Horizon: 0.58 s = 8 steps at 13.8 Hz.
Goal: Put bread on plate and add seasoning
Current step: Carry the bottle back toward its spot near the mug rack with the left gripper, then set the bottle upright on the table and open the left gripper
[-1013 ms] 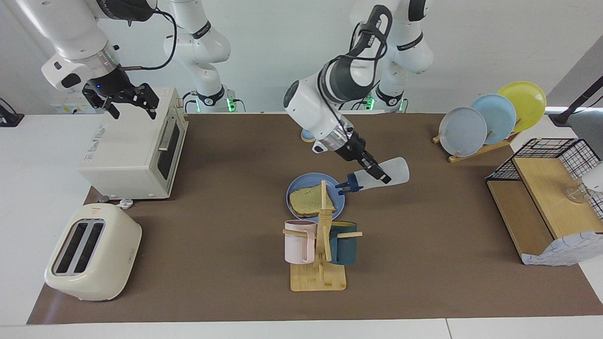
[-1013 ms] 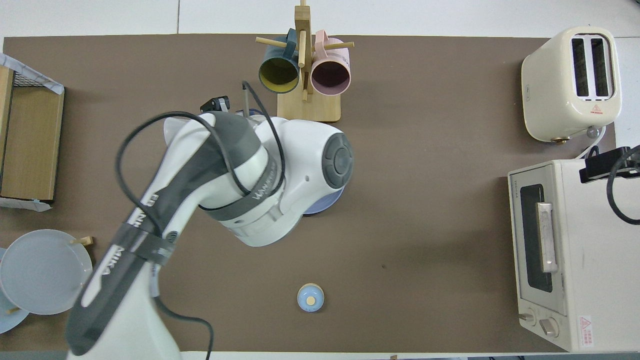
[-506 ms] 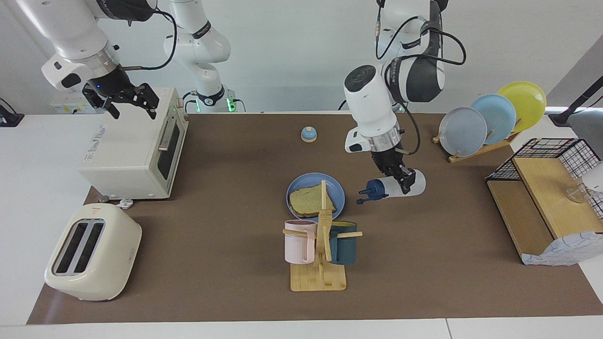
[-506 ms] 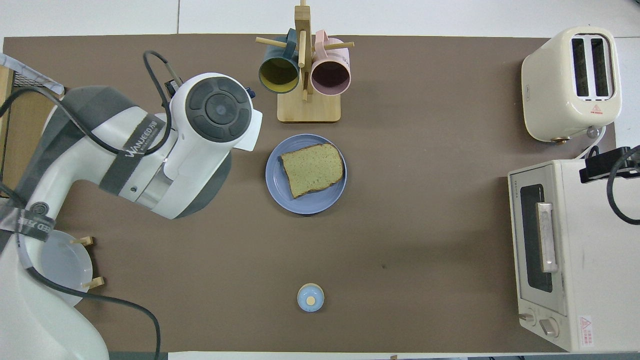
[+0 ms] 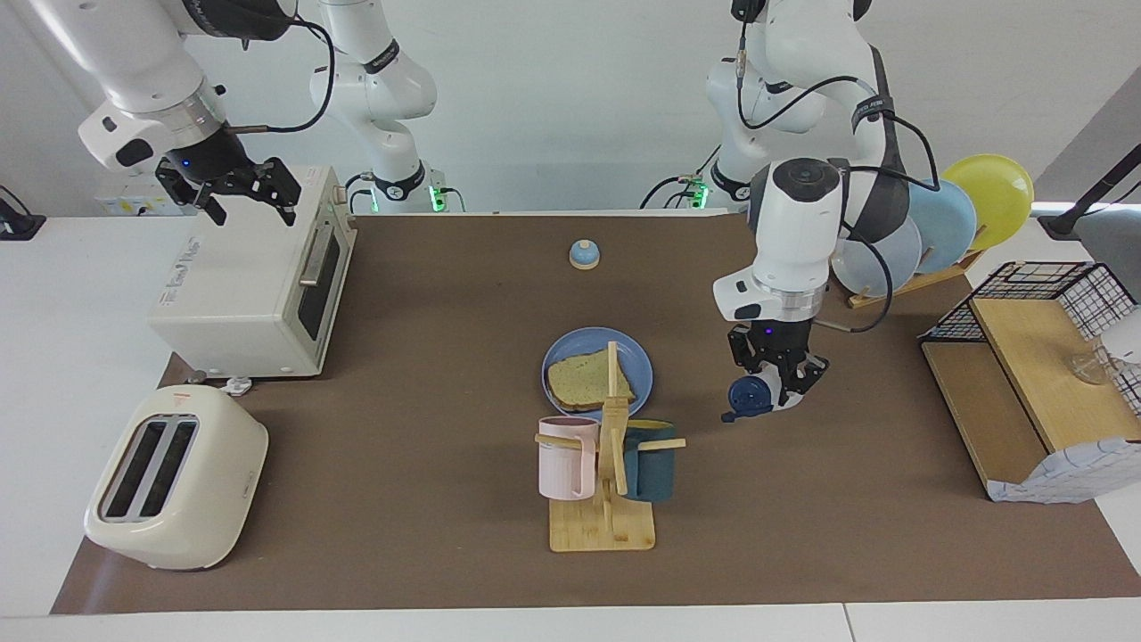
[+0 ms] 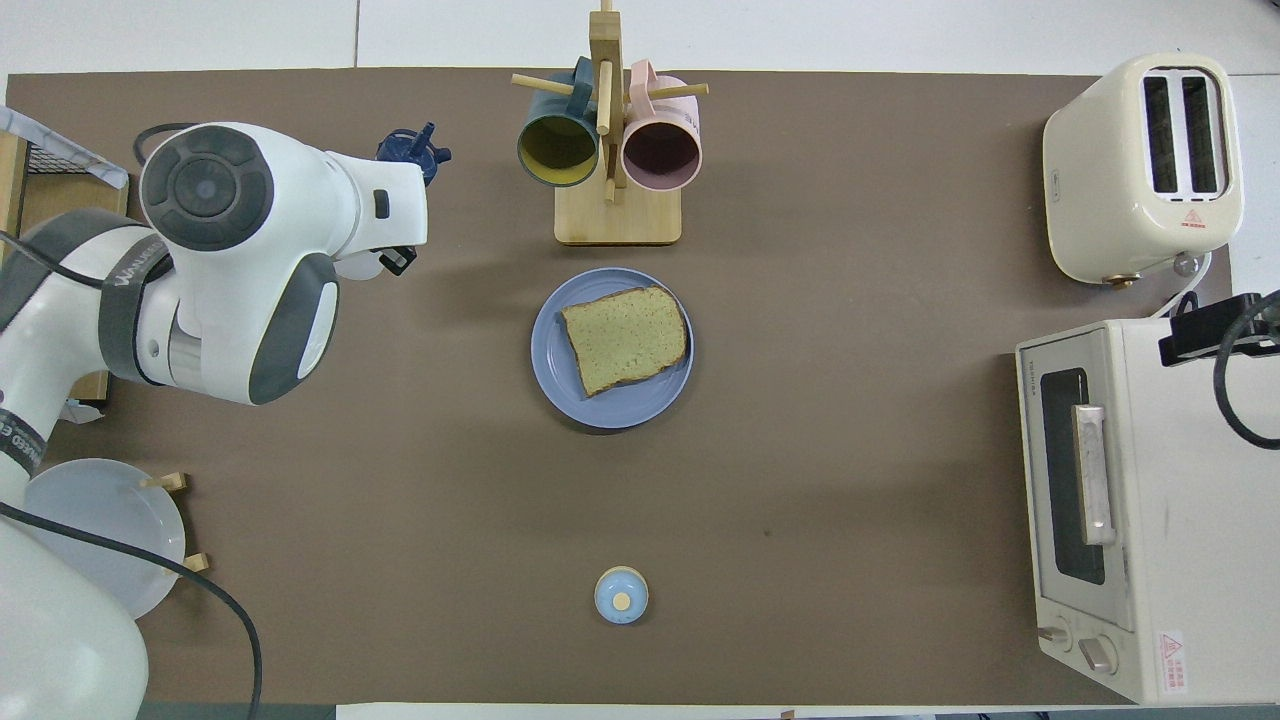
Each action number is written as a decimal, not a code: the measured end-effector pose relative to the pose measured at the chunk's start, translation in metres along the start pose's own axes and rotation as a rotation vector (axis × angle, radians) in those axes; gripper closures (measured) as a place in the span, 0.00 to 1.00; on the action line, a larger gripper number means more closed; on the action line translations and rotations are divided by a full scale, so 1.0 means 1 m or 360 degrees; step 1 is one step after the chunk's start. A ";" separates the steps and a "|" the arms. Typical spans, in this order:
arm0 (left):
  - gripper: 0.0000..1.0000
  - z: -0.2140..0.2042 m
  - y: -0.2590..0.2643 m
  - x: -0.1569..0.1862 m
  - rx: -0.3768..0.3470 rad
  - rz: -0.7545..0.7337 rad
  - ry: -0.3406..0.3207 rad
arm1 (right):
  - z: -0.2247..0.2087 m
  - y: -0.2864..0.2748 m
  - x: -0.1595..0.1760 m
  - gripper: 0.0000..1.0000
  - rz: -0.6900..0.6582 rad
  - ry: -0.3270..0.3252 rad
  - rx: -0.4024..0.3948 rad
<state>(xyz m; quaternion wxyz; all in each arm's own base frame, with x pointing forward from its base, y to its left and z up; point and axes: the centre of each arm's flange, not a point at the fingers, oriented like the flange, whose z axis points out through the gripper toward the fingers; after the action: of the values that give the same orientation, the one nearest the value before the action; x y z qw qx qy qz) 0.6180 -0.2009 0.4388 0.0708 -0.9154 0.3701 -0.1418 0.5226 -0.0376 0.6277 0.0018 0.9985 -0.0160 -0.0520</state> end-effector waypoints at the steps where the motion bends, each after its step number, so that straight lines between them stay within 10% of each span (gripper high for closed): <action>1: 0.55 0.005 -0.002 -0.005 -0.0014 -0.0106 0.0095 | 0.000 0.000 0.000 0.00 0.0000 0.0000 0.0000; 8: 0.55 0.035 0.017 -0.050 0.0050 -0.0672 0.0569 | 0.000 0.000 0.000 0.00 0.0000 0.0000 0.0000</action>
<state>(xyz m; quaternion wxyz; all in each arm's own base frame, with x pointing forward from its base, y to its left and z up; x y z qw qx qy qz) 0.5836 -0.1769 0.3909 -0.0125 -0.9315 0.1753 -0.3185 0.5226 -0.0376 0.6277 0.0018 0.9985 -0.0160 -0.0520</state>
